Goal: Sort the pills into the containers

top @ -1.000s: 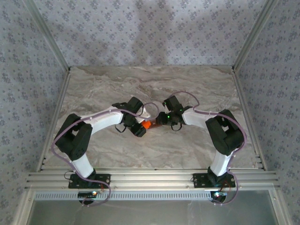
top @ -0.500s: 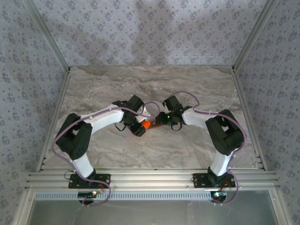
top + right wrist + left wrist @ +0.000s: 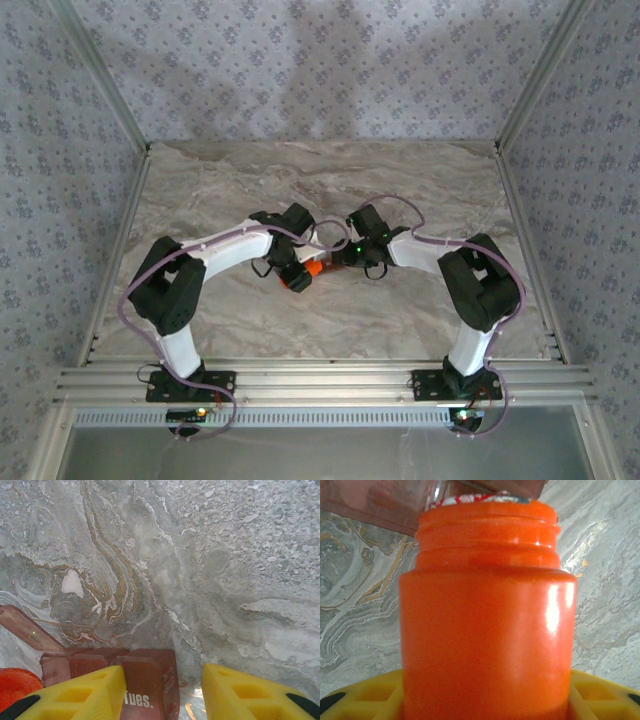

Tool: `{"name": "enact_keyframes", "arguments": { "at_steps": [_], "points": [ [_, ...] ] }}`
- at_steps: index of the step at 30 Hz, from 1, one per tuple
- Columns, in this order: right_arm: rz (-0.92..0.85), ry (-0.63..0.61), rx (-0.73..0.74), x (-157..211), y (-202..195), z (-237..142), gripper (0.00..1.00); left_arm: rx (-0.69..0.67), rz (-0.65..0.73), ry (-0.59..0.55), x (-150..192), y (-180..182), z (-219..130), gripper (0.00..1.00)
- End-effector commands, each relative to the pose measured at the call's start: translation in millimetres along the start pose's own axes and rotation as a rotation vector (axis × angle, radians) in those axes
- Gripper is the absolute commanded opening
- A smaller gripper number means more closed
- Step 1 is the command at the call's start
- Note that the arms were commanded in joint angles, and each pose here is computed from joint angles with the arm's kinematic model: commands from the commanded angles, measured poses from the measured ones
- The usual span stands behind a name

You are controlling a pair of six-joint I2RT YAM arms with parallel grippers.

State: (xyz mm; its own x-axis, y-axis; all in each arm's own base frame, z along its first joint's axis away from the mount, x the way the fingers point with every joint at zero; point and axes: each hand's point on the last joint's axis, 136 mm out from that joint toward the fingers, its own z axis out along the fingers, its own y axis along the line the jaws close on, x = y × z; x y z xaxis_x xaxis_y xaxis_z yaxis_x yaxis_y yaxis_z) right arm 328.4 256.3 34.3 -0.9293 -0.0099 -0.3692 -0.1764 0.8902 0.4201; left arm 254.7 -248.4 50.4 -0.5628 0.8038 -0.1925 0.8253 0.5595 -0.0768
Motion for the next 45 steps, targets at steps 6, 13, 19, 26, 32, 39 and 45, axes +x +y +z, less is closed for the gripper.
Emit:
{"name": "enact_keyframes", "arguments": {
  "at_steps": [6, 13, 19, 26, 32, 39, 45],
  "points": [
    [0.024, 0.101, 0.08, 30, -18, 11, 0.47, -0.032, 0.043, 0.038, -2, 1, -6, 0.0],
    [0.024, 0.102, 0.08, 30, -18, 11, 0.47, -0.077, 0.081, 0.08, -1, 4, -10, 0.0],
    [0.024, 0.104, 0.078, 30, -17, 12, 0.47, -0.091, 0.096, 0.101, -2, 5, -8, 0.0],
    [0.021, 0.107, 0.082, 31, -19, 11, 0.47, -0.108, 0.119, 0.129, -2, 5, -8, 0.0],
    [0.023, 0.106, 0.08, 31, -18, 11, 0.47, -0.133, 0.138, 0.155, -4, 10, -9, 0.0],
    [0.022, 0.109, 0.08, 32, -18, 12, 0.47, -0.143, 0.148, 0.18, -3, 12, -10, 0.0],
    [0.021, 0.111, 0.08, 32, -18, 12, 0.46, -0.155, 0.16, 0.191, -4, 14, -12, 0.0]
  ]
}}
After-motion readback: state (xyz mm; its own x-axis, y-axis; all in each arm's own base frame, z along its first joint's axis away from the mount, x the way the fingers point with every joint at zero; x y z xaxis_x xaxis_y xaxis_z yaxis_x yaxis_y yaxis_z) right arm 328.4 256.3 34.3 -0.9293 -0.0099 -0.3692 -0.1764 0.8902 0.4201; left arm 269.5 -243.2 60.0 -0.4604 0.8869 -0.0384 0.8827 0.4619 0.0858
